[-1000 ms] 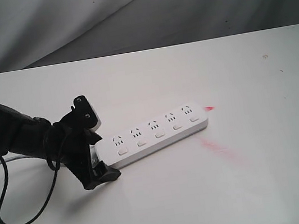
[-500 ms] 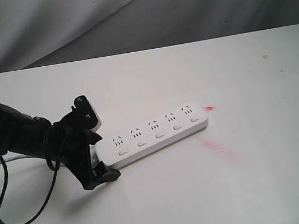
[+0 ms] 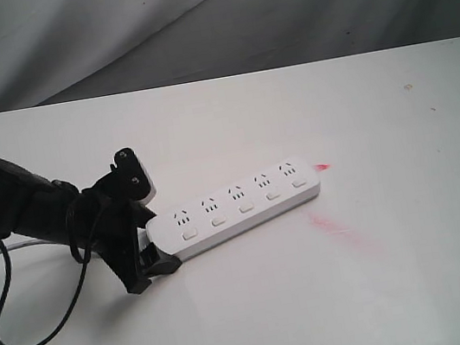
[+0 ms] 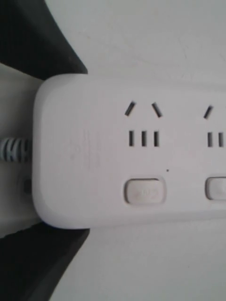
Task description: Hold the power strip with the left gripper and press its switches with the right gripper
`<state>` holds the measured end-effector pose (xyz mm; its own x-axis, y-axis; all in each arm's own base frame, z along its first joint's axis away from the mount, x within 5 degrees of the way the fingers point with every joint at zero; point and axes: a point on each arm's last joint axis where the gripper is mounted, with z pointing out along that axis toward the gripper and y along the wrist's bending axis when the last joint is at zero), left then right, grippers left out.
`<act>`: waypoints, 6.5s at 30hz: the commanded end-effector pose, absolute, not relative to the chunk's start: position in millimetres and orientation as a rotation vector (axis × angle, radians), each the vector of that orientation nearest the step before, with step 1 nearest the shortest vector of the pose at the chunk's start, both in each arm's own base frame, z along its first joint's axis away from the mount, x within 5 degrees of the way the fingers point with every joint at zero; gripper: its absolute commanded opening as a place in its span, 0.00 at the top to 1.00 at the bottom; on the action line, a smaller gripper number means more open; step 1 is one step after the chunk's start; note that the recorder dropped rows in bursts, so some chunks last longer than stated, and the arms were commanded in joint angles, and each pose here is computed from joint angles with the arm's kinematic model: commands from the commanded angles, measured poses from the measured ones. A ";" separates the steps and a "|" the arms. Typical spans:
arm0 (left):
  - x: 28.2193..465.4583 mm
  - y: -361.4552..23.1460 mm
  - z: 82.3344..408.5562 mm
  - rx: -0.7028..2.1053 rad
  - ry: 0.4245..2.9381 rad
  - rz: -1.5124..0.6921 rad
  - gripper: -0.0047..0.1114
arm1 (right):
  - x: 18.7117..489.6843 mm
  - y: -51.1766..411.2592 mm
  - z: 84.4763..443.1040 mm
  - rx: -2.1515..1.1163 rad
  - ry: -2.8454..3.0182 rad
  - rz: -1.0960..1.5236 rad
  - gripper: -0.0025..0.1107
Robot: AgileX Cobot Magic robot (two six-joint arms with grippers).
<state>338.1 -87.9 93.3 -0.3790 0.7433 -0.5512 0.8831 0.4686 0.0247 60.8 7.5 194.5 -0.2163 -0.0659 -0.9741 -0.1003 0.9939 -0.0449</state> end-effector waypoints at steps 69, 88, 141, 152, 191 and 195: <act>339.2 -82.8 90.1 1.416 2.213 -0.290 0.38 | 143.9 24.0 340.1 -0.320 2.164 0.076 0.98; 339.2 -82.8 90.1 1.416 2.213 -0.290 0.38 | 203.8 131.7 300.0 -1.125 2.109 0.515 0.98; 339.2 -82.8 90.1 1.416 2.213 -0.290 0.38 | 304.9 242.8 216.8 -1.779 1.690 0.425 0.51; 339.2 -82.8 90.1 1.416 2.213 -0.290 0.38 | 314.5 244.7 196.3 -1.759 1.733 0.384 0.51; 339.2 -82.8 90.1 1.416 2.213 -0.290 0.38 | 342.4 279.2 141.5 -1.928 1.444 0.357 0.51; 339.2 -82.8 90.1 1.416 2.213 -0.290 0.38 | 343.9 279.5 140.5 -1.917 1.442 0.346 0.51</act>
<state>338.4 -87.3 94.6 -0.3653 0.7540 -0.5460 0.8882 0.4579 0.0382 342.3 278.0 139.9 0.3461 -0.7364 -0.5814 -0.9197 -0.1437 -0.3654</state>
